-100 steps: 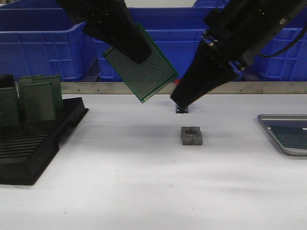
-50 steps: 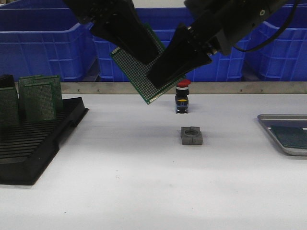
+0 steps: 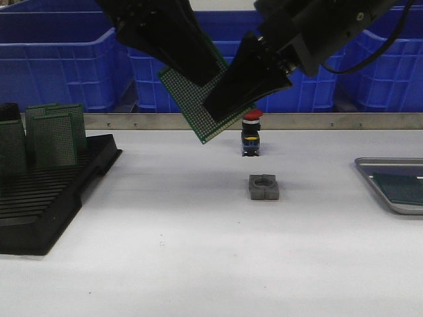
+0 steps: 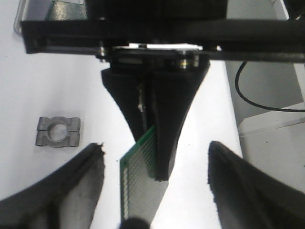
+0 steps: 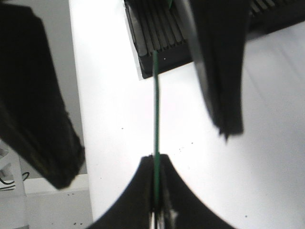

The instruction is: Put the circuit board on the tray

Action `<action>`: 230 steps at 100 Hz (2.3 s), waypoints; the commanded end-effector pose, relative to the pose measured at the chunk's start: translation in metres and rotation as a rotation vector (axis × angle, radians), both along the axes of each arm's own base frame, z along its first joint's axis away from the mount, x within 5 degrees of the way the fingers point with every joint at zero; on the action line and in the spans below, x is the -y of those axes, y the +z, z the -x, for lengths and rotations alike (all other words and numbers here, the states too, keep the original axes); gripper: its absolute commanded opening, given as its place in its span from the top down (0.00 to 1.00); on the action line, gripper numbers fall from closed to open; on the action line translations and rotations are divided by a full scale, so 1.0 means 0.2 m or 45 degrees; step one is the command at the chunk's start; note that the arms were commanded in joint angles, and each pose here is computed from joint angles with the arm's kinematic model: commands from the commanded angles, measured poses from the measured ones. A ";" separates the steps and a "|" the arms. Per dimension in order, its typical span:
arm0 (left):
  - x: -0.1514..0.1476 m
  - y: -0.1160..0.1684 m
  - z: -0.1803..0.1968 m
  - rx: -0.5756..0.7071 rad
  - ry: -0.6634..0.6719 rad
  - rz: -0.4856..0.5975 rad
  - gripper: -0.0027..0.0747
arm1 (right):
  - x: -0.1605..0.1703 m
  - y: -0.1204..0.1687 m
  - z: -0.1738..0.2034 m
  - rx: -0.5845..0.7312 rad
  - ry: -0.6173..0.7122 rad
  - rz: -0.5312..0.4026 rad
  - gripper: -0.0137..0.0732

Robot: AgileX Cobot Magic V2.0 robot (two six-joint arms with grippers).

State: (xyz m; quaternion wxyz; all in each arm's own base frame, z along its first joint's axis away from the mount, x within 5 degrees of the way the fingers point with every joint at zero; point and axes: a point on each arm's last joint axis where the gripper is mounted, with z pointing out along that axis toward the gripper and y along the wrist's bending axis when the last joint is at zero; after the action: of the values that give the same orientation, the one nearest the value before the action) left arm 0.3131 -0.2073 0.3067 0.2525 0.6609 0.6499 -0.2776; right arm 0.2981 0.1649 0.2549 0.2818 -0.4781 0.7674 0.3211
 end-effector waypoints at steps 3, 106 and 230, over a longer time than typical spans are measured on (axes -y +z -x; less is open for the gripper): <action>-0.04 0.20 -0.01 0.089 0.064 0.136 0.32 | 0.05 0.09 0.00 -0.048 -0.126 -0.099 0.92; -0.11 0.26 -0.06 0.132 0.118 0.166 0.33 | 1.14 -0.18 -0.10 -0.320 -1.473 -0.132 0.43; -0.68 0.31 -0.21 -0.008 0.724 -0.116 0.99 | 1.08 0.11 -0.02 -0.044 -1.305 -0.137 0.93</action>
State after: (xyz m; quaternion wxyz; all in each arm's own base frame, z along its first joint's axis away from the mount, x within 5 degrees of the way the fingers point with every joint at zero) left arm 0.3729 -0.0729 0.3351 0.2634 0.4845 0.8206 -0.1500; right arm 0.3117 -0.0580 0.2355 0.3566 0.0260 0.9134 0.1948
